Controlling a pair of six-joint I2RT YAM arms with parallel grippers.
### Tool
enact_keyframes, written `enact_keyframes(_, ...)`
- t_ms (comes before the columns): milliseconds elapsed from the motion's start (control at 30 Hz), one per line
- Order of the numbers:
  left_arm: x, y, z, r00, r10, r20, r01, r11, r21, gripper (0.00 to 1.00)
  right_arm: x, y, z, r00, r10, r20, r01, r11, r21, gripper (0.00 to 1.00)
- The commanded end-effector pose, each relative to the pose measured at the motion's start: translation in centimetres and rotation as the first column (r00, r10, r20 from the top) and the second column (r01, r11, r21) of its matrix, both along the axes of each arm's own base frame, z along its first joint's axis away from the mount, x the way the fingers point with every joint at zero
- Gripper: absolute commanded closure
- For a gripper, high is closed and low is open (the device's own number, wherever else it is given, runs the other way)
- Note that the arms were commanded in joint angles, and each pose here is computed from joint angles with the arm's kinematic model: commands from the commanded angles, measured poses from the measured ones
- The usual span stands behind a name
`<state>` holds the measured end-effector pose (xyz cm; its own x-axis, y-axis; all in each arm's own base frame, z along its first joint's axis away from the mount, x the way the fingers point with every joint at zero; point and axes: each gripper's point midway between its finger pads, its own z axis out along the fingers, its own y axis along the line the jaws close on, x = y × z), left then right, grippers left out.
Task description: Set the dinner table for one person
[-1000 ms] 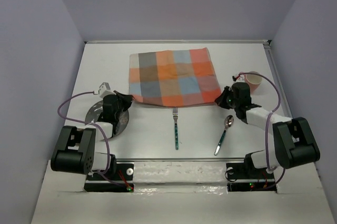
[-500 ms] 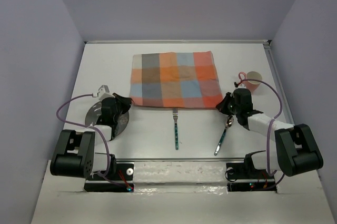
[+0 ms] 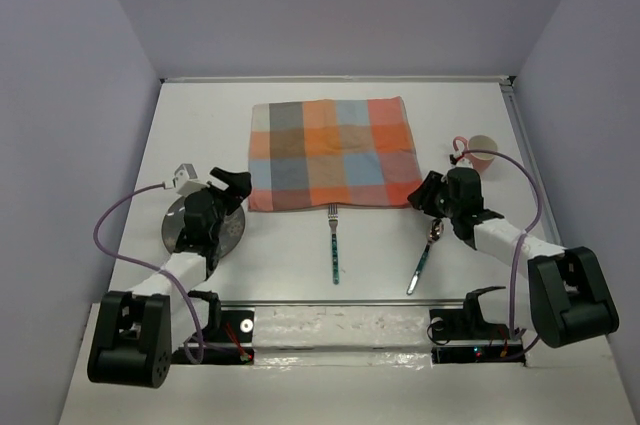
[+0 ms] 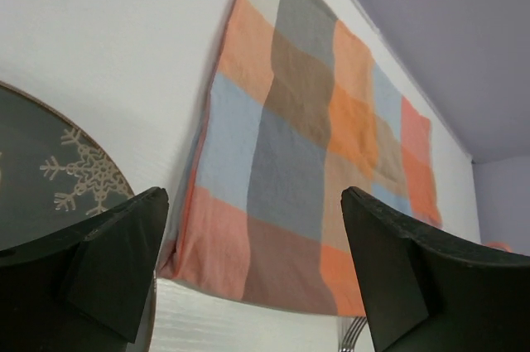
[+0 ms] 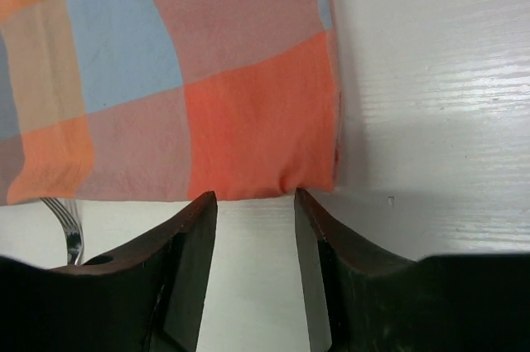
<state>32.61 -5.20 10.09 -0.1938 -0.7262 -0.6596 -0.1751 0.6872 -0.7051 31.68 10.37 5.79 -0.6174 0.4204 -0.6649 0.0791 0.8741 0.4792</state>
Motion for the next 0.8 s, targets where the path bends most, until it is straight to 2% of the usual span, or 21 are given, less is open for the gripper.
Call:
enact_keyframes(0,0.1,0.5,3.7,0.994,0.025,0.108,-0.024,1.000,-0.008,0.01,0.3,-0.7,1.7,0.999,-0.027,0.041,0.027,1.000,-0.008,0.47)
enact_keyframes(133,-0.4,-0.2,7.8,0.976,0.004,0.219,0.005,0.999,-0.039,0.01,0.2,-0.3,3.9,0.997,0.006,0.078,-0.006,1.000,-0.005,0.34)
enact_keyframes(300,-1.0,-1.5,13.6,0.941,-0.045,0.334,0.071,0.995,-0.064,0.01,0.0,1.2,7.1,0.988,0.059,0.143,-0.061,0.998,0.013,0.27)
enact_keyframes(433,-2.3,-2.0,18.6,0.905,-0.085,0.417,0.112,0.993,-0.041,0.01,-0.2,3.0,8.9,0.979,0.102,0.178,-0.108,0.994,0.028,0.24)
enact_keyframes(567,-4.1,-2.2,23.4,0.863,-0.137,0.486,0.131,0.990,0.046,0.01,0.0,6.3,10.6,0.964,0.167,0.207,-0.178,0.983,0.037,0.26)
enact_keyframes(600,-4.3,-2.3,24.0,0.860,-0.152,0.488,0.136,0.988,0.069,0.01,-0.8,8.6,10.9,0.951,0.224,0.213,-0.237,0.971,0.038,0.26)
enact_keyframes(767,-5.2,-3.3,27.9,0.825,-0.286,0.488,0.184,0.951,0.248,0.01,-1.7,16.6,12.5,0.907,0.334,0.256,-0.360,0.931,0.059,0.28)
